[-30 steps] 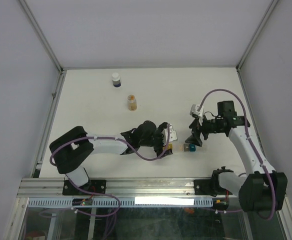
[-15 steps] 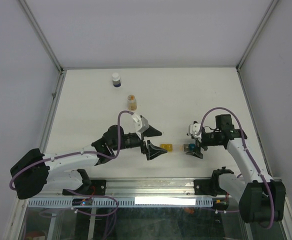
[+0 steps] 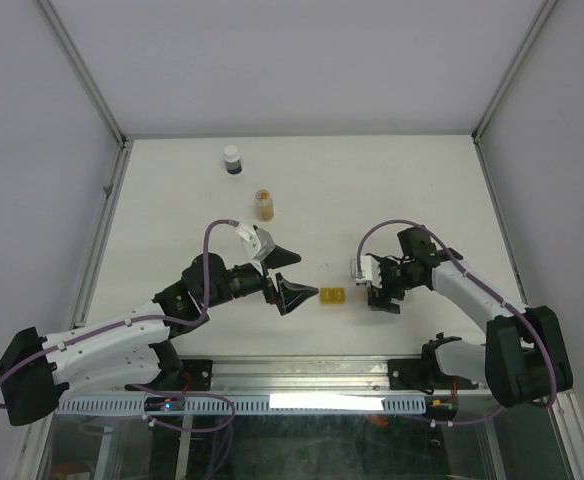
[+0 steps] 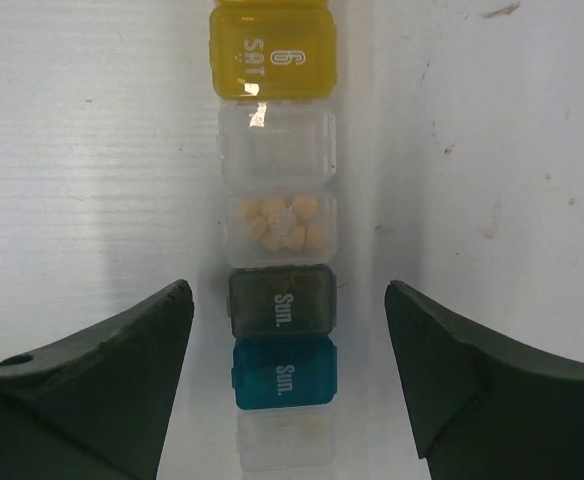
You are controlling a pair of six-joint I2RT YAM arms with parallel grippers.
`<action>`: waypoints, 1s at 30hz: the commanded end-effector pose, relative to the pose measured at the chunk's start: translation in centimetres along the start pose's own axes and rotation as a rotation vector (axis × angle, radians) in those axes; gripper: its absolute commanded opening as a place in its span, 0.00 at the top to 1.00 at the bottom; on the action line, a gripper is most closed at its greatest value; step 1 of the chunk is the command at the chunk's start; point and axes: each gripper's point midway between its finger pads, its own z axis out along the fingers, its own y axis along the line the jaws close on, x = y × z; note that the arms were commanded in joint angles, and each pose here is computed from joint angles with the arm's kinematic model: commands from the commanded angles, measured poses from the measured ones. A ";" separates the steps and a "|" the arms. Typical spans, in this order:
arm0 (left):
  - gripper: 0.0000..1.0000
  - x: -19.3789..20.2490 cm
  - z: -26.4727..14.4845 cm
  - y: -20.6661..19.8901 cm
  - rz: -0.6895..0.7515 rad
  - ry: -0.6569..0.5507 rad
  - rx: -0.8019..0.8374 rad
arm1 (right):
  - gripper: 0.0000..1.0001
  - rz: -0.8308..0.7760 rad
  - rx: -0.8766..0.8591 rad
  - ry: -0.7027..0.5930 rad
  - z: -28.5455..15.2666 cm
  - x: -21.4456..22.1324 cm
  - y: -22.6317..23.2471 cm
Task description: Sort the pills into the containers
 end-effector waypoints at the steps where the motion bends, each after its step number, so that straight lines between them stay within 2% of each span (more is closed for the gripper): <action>1: 0.01 -1.6 -0.1 1.1 0.057 -0.016 -0.064 | 0.25 0.036 0.020 0.074 0.5 1.1 -1.2; 9: 0.01 -1.3 -0.2 1.9 0.093 0.005 -0.101 | 0.54 0.126 0.051 0.115 0.3 1.6 -2.2; 14: 0.01 -1.3 -0.4 2.7 0.116 0.004 -0.140 | 0.58 0.301 0.184 0.094 -1.8 2.8 -5.7; 19: 0.01 -1.6 -0.5 4.7 0.121 -0.008 -0.218 | 0.58 0.561 0.370 0.111 -4.6 6.7 -11.5; 26: 0.01 -1.3 -2.4 14.3 -0.093 -0.043 -0.502 | 0.59 0.826 0.618 0.123 -9.8 12.9 -20.8; 30: 0.05 0.0 -5.2 21.2 -0.220 -0.055 -0.764 | 0.57 0.907 0.676 0.156 -11.3 16.1 -23.8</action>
